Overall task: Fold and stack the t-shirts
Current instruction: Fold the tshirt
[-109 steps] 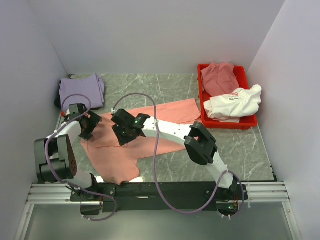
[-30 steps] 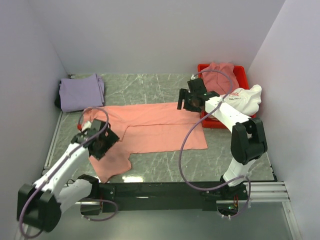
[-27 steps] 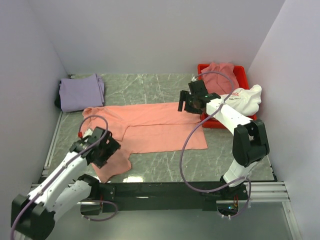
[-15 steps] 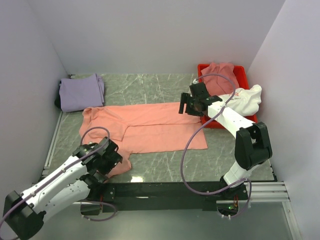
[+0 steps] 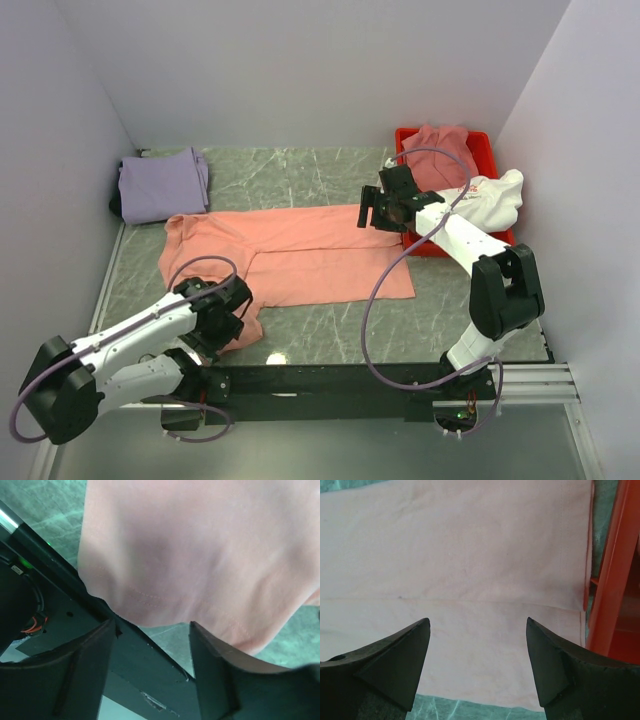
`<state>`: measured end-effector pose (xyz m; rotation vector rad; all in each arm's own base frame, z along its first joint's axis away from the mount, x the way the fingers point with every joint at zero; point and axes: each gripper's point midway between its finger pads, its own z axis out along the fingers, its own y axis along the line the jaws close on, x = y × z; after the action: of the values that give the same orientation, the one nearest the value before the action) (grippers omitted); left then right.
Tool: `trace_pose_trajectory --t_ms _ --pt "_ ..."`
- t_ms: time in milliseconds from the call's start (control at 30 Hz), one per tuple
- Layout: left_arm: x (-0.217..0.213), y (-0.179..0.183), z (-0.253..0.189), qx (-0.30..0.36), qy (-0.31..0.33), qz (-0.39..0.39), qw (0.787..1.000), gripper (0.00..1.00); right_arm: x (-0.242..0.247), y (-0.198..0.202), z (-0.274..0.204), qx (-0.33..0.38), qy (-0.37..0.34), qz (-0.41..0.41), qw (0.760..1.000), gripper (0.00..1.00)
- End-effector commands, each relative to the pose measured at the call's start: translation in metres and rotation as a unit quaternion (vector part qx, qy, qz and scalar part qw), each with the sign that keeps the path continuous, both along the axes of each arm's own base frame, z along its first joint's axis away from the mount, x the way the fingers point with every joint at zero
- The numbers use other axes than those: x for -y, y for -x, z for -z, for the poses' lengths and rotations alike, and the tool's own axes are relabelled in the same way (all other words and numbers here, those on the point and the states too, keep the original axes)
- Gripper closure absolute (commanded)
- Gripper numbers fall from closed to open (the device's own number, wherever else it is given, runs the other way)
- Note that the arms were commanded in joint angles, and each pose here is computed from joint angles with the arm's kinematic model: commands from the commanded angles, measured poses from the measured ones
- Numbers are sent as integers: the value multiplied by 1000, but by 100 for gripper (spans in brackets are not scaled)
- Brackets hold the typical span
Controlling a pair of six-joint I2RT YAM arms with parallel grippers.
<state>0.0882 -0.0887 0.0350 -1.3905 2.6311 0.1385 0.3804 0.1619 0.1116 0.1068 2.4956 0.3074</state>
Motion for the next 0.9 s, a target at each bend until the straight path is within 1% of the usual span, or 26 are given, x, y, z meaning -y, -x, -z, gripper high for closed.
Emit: trace_pose_trajectory --t_ms 0,67,233,367,500,567,600,667,700,767,833,867 --pt "-3 -9 -8 10 -24 -12 1000 35 2 -1 -15 25 3 -4 1000 16" --pt "-4 -10 -8 4 -33 -3 999 37 4 -1 -15 25 7 -3 1000 16" --pt "-7 -12 -6 -9 -57 -5 998 38 8 0 -15 26 16 1 1000 16" --pt "-6 -17 -4 -7 -66 -10 998 40 7 -1 -13 21 17 -2 1000 16" --pt "2 -31 1 6 -65 -1 998 41 8 0 -13 22 16 -4 1000 16" --pt "4 -30 7 -7 -69 -3 998 42 10 -1 -14 24 16 -1 1000 16" --pt "4 -30 9 -10 -72 -5 997 45 11 -2 -15 24 15 1 1000 16" --pt "2 -26 13 -20 -78 -8 997 46 11 -2 -16 24 12 3 1000 16" --pt "1 -24 14 -21 -76 -12 997 50 12 -3 -16 23 12 3 1000 16" --pt "-3 -18 19 -23 -75 -18 997 51 14 -3 -15 22 13 8 1000 16" --pt "2 -20 22 -12 -57 -22 998 57 13 -3 -14 21 11 10 1000 16" --pt "0 -16 26 -15 -57 -23 998 62 14 -3 -14 21 12 11 1000 16"
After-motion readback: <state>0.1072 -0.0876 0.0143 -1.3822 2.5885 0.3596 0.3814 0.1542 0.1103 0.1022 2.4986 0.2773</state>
